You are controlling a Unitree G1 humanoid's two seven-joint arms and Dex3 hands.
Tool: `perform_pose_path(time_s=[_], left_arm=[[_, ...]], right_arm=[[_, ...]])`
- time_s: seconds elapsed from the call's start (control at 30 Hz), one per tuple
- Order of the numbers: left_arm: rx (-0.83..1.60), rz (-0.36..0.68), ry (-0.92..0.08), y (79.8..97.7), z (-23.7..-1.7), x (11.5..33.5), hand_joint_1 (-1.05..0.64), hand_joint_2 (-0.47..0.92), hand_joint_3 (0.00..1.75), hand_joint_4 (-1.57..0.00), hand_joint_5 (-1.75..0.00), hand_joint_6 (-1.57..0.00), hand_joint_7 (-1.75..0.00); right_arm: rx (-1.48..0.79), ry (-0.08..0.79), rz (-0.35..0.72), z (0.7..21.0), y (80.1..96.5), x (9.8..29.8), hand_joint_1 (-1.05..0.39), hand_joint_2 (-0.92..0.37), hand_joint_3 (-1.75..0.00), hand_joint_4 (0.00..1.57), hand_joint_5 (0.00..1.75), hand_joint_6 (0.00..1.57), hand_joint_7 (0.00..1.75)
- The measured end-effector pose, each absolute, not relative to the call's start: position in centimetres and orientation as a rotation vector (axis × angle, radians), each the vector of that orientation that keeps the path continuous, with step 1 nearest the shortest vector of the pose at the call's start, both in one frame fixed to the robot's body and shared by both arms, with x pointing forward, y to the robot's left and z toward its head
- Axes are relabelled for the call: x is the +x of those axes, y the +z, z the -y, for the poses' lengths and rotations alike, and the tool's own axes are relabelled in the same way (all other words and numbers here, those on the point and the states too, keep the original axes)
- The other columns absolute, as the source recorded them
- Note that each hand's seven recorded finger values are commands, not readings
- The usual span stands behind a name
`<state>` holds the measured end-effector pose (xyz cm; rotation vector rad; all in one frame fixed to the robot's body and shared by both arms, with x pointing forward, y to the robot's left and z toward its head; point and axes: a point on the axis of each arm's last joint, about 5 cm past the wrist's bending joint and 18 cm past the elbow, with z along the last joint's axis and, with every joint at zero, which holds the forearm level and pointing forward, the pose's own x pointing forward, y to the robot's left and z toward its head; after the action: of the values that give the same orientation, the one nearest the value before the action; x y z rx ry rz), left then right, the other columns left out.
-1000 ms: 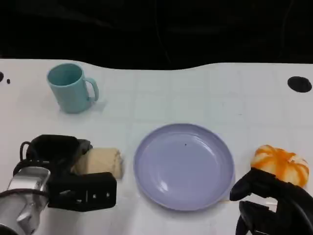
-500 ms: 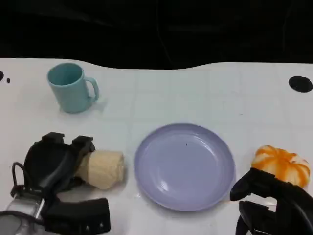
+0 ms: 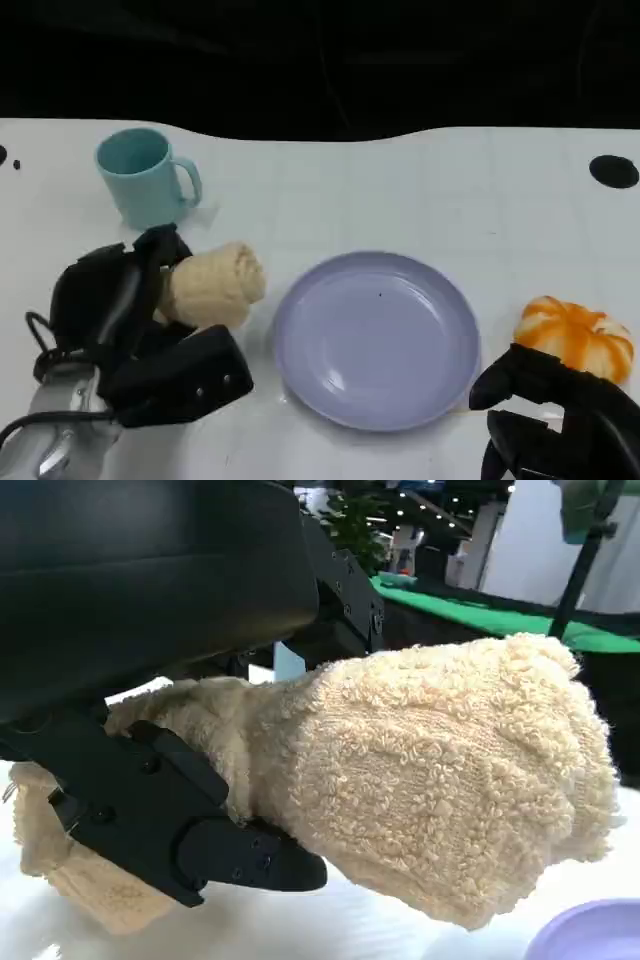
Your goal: Grasp the towel on the left side of the plate with the left hand and place it into the plate.
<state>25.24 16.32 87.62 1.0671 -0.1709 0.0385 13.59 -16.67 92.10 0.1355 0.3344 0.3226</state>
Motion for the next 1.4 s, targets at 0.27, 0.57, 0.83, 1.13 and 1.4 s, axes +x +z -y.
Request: perform_pose_path(time_s=[0.27,0.57,0.83,1.13,1.4], left_arm=[[1.065,0.262,-0.074,90.0,-13.5,26.2,-0.21,0.54,0.87,-0.88,-1.75,-0.63,-1.73],[1.060,0.343,-0.233,91.6,-9.6,26.9,-0.25,0.56,0.86,-0.91,-1.75,-0.67,-1.72],[1.059,0.339,-0.351,92.0,-7.5,27.1,-0.25,0.60,0.78,-0.90,-1.75,-0.74,-1.47],[1.107,0.291,-0.480,92.0,-7.4,27.5,-0.25,0.88,0.27,-0.63,-1.64,-0.81,-0.45],[1.115,0.237,-0.637,92.7,-7.0,27.8,-0.55,0.92,0.09,-0.41,-0.34,-0.31,0.00]], right_arm=[[0.137,0.323,-0.339,16.9,92.0,13.4,-0.04,-0.76,-1.02,0.63,1.75,0.48,1.57],[0.140,0.325,-0.340,16.9,92.2,12.4,-0.06,-0.77,-1.01,0.62,1.75,0.46,1.59],[0.141,0.331,-0.327,16.4,92.6,12.2,-0.08,-0.77,-0.99,0.61,1.75,0.45,1.59],[0.144,0.331,-0.309,16.0,92.9,12.3,-0.09,-0.74,-1.00,0.63,1.75,0.46,1.60],[0.151,0.330,-0.310,15.9,92.7,12.6,-0.07,-0.73,-1.01,0.63,1.75,0.47,1.58]])
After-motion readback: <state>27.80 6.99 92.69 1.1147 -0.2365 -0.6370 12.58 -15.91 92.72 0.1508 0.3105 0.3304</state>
